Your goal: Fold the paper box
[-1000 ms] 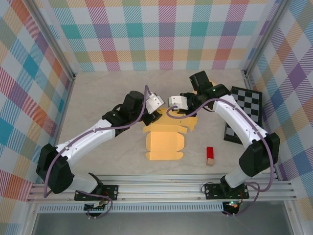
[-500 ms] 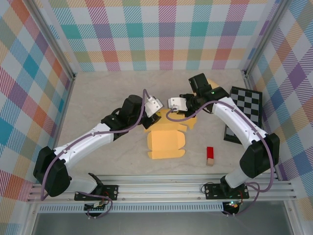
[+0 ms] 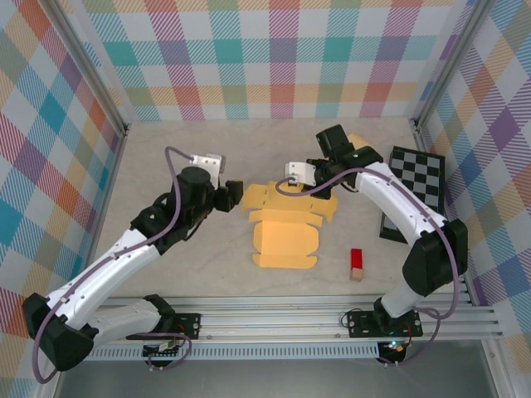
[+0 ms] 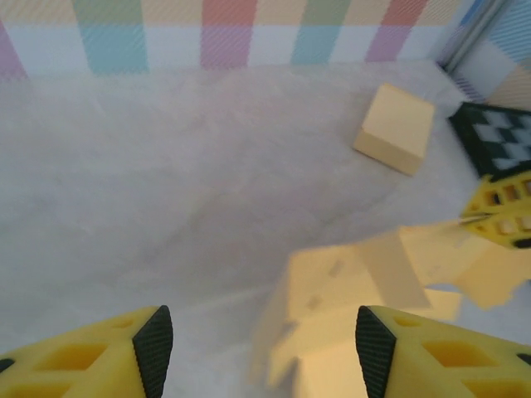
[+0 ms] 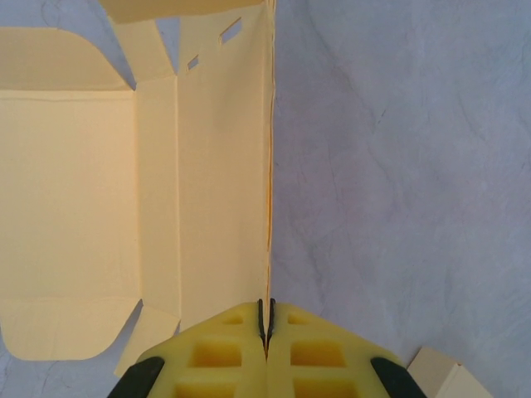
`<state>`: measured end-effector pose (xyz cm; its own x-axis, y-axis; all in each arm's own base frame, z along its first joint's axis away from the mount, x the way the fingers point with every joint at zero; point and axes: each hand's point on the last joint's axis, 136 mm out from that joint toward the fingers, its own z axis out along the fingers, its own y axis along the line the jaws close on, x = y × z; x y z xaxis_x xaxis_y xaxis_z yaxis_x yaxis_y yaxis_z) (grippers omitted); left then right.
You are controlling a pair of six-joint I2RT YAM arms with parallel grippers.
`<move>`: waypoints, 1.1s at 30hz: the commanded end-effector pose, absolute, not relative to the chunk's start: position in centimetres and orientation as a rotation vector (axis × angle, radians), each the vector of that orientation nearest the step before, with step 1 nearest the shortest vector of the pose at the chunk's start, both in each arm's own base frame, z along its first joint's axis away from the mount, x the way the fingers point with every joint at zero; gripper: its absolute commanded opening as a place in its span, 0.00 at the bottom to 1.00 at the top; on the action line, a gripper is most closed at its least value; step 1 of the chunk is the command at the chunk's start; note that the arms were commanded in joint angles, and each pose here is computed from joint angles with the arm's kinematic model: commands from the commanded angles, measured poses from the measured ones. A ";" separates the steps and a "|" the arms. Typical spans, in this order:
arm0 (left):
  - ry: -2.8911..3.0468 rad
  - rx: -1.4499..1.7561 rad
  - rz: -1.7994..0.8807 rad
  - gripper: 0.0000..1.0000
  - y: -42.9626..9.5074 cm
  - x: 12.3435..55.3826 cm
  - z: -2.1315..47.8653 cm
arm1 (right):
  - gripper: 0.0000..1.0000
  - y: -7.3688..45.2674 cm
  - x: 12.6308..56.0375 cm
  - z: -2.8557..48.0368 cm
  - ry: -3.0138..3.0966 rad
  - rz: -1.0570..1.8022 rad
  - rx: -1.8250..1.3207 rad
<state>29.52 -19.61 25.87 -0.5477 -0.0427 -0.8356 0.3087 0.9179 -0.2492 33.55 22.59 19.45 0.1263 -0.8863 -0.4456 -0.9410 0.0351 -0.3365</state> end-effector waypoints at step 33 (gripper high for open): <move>2.515 -0.035 -0.601 0.53 -27.6 33.9 9.1 | 0.00 23.3 34.5 16.5 1.929 0.201 -1.680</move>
<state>33.75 -26.38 8.29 -0.8357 -0.0820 -0.5430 0.1423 0.9227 -0.3584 33.95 22.60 16.31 -0.0348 -0.8817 -0.4705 -0.9549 0.1683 -0.2447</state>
